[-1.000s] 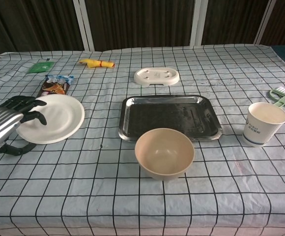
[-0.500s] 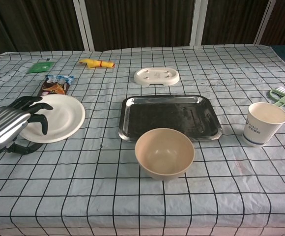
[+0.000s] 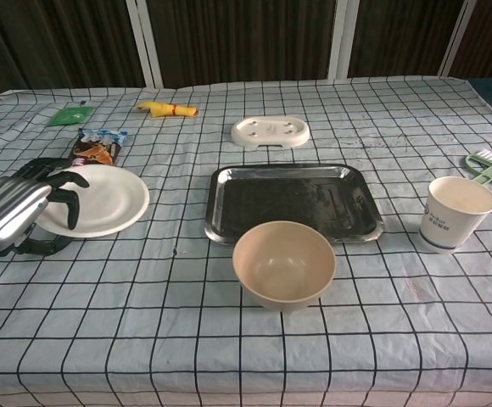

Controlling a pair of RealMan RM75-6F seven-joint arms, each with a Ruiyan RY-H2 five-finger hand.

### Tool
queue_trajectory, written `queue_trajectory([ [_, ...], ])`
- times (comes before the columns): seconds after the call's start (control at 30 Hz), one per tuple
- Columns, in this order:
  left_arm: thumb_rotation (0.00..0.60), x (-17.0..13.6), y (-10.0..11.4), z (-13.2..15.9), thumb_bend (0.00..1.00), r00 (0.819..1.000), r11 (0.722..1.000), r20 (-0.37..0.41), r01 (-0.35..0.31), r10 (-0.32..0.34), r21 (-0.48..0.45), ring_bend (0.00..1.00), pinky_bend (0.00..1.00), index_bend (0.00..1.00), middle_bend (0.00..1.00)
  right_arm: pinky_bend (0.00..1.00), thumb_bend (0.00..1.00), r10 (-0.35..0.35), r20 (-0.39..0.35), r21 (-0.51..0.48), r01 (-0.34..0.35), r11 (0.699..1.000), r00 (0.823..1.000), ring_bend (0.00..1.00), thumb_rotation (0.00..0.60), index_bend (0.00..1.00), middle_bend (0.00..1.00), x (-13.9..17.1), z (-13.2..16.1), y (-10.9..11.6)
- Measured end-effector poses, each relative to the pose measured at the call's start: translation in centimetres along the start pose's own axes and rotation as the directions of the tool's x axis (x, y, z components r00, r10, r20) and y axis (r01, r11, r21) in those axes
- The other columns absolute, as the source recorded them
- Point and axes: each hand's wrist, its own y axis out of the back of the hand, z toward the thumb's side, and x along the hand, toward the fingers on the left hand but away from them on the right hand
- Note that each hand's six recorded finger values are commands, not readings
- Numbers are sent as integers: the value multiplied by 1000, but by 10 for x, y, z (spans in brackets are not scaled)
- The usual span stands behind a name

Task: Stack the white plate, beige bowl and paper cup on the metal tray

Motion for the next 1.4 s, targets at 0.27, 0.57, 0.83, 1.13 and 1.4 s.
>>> queue_trajectory([
  [0.27, 600, 2, 12, 5, 389, 997, 996, 7, -77, 77, -56, 54, 57, 664, 255, 9, 175, 6, 0, 6, -6, 1000, 1000, 0, 600, 0, 0, 1, 0, 0],
  [0.57, 600, 1, 44, 19, 418, 968, 960, 45, -236, 246, -152, 49, 54, 671, 264, 9, 175, 2, 3, 4, -2, 1000, 1000, 0, 600, 0, 0, 1, -1, 0],
  [0.83, 600, 11, 58, 62, 419, 936, 937, 156, -279, 314, -211, 40, 47, 673, 264, 9, 175, -15, 3, -12, 15, 1000, 1000, 0, 600, 0, 0, 2, -1, 3],
  [1.13, 600, 29, 67, 130, 415, 916, 937, 250, -257, 315, -238, 39, 32, 681, 262, 10, 175, -31, 21, -20, 31, 999, 999, 0, 600, 0, 0, 2, -6, 8],
  [1.4, 600, 60, 57, 177, 402, 921, 972, 327, -162, 211, -171, 39, 9, 681, 262, 11, 175, -81, 48, -88, 85, 992, 996, 0, 600, 0, 0, 3, -16, 22],
])
